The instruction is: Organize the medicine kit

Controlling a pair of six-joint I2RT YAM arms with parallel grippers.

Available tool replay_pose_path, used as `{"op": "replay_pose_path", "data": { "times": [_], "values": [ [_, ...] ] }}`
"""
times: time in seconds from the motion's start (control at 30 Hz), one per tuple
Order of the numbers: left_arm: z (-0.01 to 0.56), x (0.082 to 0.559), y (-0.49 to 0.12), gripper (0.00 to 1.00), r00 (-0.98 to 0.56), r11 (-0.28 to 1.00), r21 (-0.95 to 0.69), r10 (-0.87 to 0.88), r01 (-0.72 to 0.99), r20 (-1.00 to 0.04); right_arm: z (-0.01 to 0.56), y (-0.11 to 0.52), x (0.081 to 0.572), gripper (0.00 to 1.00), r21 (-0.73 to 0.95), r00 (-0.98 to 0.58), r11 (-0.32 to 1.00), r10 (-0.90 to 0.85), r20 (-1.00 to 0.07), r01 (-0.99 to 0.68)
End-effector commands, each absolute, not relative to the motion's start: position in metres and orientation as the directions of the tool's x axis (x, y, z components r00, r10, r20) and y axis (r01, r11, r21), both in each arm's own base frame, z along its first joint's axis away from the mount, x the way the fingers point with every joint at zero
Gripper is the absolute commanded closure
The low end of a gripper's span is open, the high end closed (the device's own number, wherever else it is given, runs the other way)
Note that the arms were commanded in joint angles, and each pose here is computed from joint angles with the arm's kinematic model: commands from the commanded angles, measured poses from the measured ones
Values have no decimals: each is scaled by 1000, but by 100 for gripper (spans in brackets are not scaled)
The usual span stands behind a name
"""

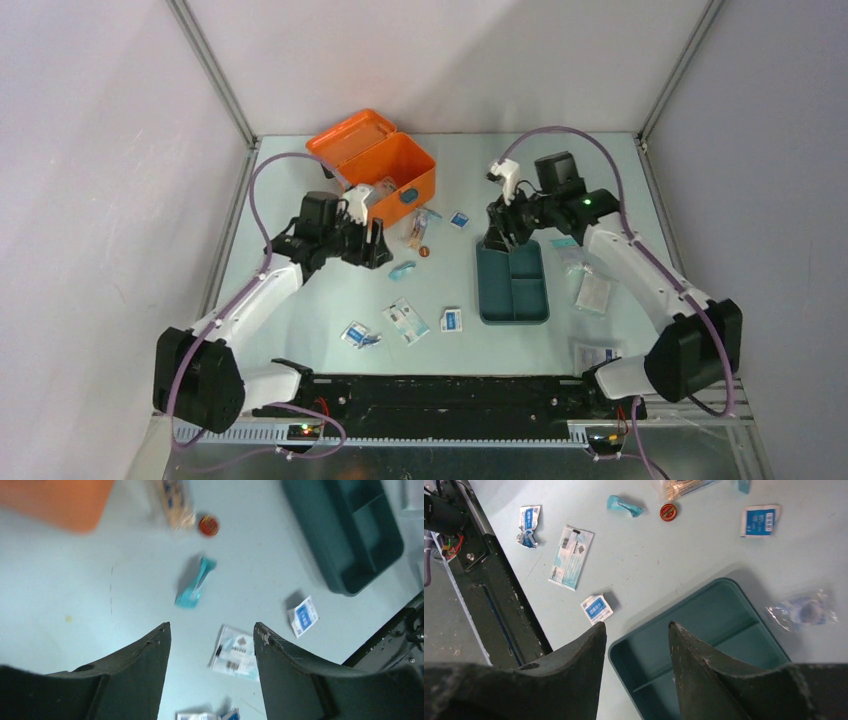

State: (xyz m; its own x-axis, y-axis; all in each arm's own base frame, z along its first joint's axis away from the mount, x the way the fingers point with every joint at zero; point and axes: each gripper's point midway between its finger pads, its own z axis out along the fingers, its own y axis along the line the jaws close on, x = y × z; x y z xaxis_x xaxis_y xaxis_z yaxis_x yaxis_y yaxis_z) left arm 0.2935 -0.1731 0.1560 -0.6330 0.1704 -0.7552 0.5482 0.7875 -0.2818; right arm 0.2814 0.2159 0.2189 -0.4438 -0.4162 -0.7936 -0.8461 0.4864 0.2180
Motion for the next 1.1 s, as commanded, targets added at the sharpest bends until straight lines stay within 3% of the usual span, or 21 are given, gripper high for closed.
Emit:
{"op": "replay_pose_path", "data": {
  "times": [0.0, 0.2, 0.33, 0.47, 0.77, 1.07],
  "values": [
    [152, 302, -145, 34, -689, 866, -351, -11, 356, -725, 207, 237, 300, 47, 225, -474, 535, -388, -790, -814],
    [153, 327, -103, 34, -652, 903, -370, -147, 219, -744, 189, 188, 347, 48, 166, -584, 783, -286, -760, -599],
    [164, 334, -96, 35, -601, 914, -298, -78, 276, -795, 172, 115, 371, 48, 180, -693, 917, -129, -710, -356],
    [170, 328, -112, 35, -616, 869, -364, -89, 336, -782, 148, 63, 367, 48, 159, -762, 967, -50, -645, -199],
    [175, 326, -129, 36, -653, 812, -447, -111, 375, -749, 91, 14, 340, 56, -83, -800, 956, -282, -530, -282],
    [175, 327, -129, 36, -650, 810, -445, -107, 381, -752, 52, 13, 343, 52, -200, -812, 906, -422, -404, -372]
  ]
}}
